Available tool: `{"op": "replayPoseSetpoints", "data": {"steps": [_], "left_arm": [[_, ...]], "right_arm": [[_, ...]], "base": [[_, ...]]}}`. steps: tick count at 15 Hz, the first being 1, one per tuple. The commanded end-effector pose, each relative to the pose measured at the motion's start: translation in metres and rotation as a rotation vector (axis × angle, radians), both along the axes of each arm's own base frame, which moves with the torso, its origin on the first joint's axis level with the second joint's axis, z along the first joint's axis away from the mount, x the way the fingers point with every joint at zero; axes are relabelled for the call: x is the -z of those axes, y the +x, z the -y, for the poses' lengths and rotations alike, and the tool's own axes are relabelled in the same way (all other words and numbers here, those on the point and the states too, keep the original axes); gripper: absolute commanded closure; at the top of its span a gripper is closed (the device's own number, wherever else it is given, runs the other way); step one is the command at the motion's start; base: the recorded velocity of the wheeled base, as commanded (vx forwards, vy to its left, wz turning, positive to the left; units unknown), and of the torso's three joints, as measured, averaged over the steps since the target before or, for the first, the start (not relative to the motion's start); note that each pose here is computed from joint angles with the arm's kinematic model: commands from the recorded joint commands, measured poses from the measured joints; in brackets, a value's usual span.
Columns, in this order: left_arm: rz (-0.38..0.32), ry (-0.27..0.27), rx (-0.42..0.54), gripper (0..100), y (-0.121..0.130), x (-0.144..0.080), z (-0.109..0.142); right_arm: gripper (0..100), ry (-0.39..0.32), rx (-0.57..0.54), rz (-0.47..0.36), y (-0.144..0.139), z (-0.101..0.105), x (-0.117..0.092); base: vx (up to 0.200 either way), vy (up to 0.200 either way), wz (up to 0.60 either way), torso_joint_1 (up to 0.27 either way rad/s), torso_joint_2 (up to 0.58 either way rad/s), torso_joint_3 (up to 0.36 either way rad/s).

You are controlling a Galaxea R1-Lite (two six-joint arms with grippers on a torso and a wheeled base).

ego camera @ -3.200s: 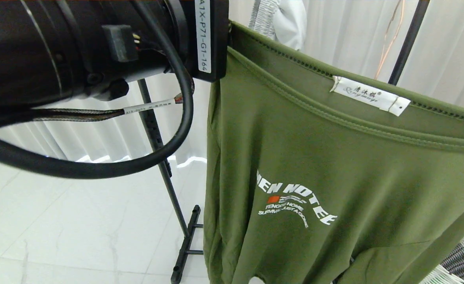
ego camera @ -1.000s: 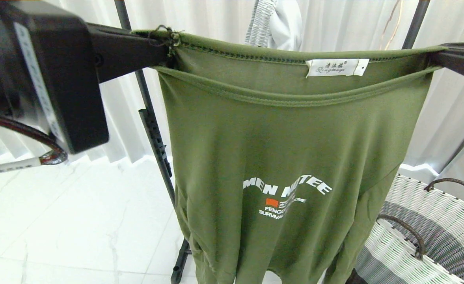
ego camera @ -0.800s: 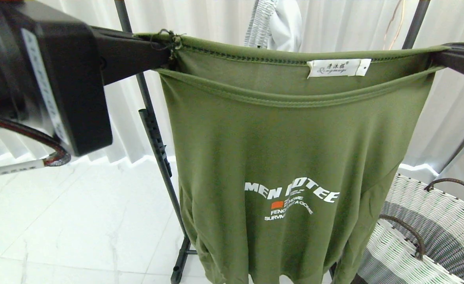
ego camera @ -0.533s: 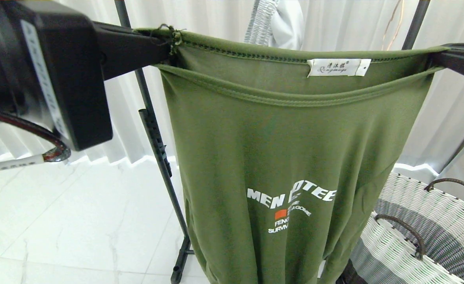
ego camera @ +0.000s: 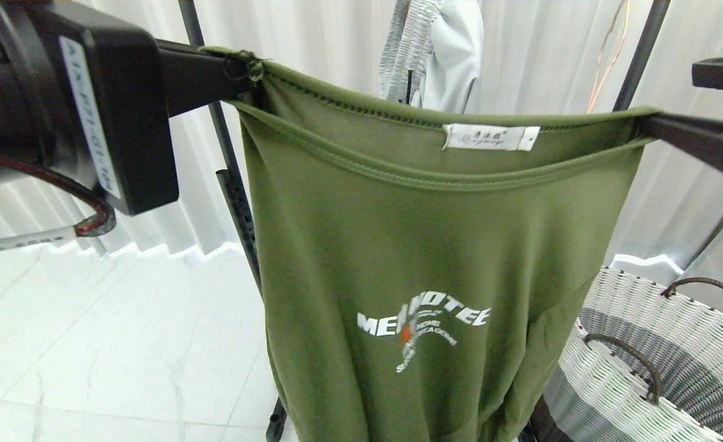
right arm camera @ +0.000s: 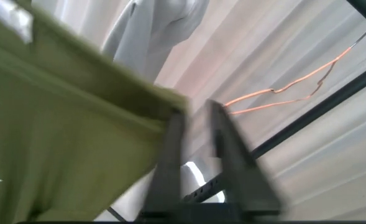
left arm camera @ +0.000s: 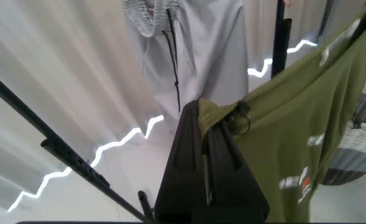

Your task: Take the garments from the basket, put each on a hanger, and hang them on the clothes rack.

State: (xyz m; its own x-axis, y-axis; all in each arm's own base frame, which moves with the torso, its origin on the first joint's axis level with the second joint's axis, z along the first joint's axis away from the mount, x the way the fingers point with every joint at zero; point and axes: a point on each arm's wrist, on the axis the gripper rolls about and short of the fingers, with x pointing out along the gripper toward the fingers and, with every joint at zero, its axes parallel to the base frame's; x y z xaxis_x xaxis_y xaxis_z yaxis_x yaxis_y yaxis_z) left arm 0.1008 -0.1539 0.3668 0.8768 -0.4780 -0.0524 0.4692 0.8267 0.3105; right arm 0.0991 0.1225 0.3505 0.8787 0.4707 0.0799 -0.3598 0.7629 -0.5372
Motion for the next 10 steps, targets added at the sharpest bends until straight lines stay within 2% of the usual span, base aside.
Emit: {"op": "replayPoseSetpoints", "data": {"steps": [1, 3, 10], "left_arm": [[0.002, -0.003, -0.103, 100, 0.015, -0.001, -0.011], [0.003, -0.004, -0.170, 100, 0.023, -0.001, -0.021], [-0.010, 0.012, -0.167, 100, 0.023, 0.006, -0.021]], "right_arm": [[0, -0.016, -0.002, -0.009, -0.001, 0.001, 0.007], [0, -0.021, -0.017, -0.012, -0.005, 0.006, 0.012], [0, 0.013, -0.117, 0.000, -0.012, 0.013, 0.012]], "base": [[0.000, 0.000, 0.00, 0.000, 0.00, 0.000], [0.000, 0.000, 0.00, 0.000, 0.00, 0.000], [0.000, 0.000, 0.00, 0.000, 0.00, 0.000]]}}
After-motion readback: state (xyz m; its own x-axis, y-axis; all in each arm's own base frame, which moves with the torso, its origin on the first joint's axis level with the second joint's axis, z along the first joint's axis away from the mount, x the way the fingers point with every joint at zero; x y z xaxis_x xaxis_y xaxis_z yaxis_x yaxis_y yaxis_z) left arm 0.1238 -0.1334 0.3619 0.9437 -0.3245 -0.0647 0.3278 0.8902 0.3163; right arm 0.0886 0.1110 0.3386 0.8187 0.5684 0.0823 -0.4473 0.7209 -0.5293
